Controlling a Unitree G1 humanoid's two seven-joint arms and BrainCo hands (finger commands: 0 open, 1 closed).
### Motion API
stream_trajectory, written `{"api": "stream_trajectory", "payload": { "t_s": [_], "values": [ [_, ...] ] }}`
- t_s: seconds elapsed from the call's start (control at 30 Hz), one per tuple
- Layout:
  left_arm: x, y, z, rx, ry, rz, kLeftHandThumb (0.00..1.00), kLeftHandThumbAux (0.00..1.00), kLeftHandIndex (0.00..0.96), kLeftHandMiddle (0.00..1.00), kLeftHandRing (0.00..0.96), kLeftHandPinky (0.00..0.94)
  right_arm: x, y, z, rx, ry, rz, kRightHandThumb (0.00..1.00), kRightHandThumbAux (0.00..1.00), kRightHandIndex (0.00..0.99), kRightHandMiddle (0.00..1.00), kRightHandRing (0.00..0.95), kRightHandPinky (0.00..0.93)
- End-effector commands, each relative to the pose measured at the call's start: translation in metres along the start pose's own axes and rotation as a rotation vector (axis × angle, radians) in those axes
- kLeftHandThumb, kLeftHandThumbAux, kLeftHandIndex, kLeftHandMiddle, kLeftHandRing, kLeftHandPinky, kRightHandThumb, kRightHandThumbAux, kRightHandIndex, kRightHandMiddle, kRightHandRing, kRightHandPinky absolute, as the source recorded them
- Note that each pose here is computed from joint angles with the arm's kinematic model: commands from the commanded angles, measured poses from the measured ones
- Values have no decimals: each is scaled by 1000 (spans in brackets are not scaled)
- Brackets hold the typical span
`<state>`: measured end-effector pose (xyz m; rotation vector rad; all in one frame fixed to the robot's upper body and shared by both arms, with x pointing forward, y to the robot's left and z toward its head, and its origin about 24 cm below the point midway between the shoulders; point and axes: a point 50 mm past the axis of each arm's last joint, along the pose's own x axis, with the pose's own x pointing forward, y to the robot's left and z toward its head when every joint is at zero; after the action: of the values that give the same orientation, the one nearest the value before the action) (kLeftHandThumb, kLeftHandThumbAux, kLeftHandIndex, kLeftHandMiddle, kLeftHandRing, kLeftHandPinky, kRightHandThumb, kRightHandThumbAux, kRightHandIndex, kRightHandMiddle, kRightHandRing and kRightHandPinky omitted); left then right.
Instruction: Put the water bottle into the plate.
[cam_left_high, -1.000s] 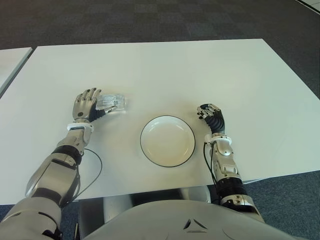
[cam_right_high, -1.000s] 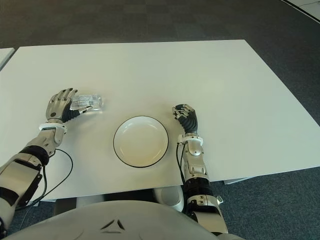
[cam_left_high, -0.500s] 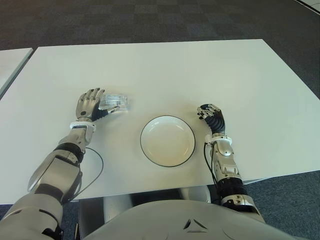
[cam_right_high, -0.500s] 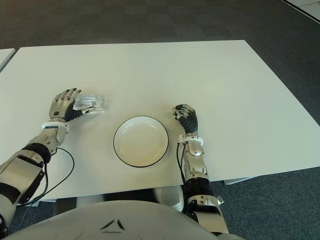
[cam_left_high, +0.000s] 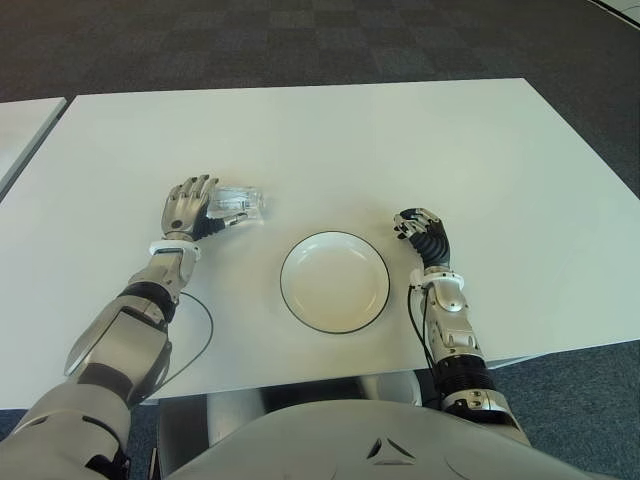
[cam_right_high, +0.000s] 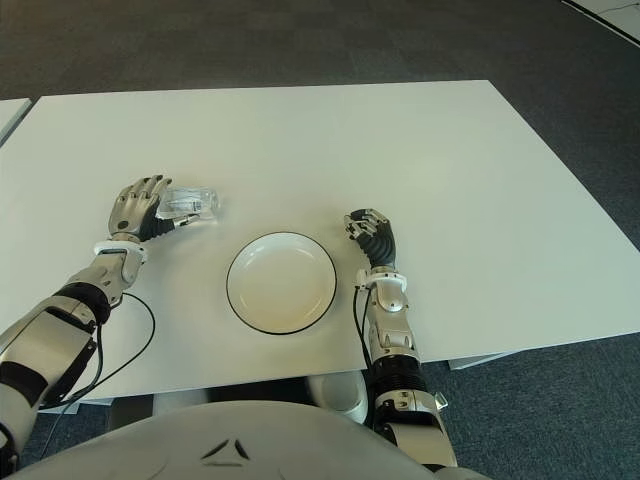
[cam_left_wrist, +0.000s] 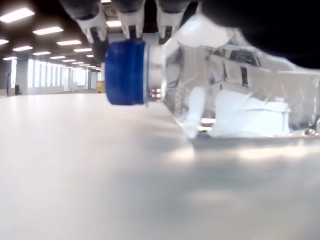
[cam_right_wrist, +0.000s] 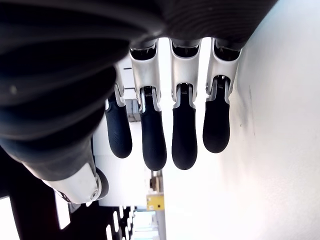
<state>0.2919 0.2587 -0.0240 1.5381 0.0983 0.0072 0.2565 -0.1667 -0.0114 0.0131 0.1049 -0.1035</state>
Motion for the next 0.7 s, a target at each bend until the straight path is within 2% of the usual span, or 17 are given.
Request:
{"api": "stream_trajectory", "payload": {
  "t_s": [0.03, 0.7],
  "values": [
    [-21, -32, 5, 31, -3, -189, 547, 146, 0, 0, 0, 0, -4, -2, -10, 9, 51, -4, 708, 732, 429, 498, 512, 530],
    [-15, -32, 12, 88, 3, -223, 556, 219, 0, 0, 0, 0, -4, -1, -10, 8, 48, -3, 708, 733, 430, 496, 515, 539]
  ]
}}
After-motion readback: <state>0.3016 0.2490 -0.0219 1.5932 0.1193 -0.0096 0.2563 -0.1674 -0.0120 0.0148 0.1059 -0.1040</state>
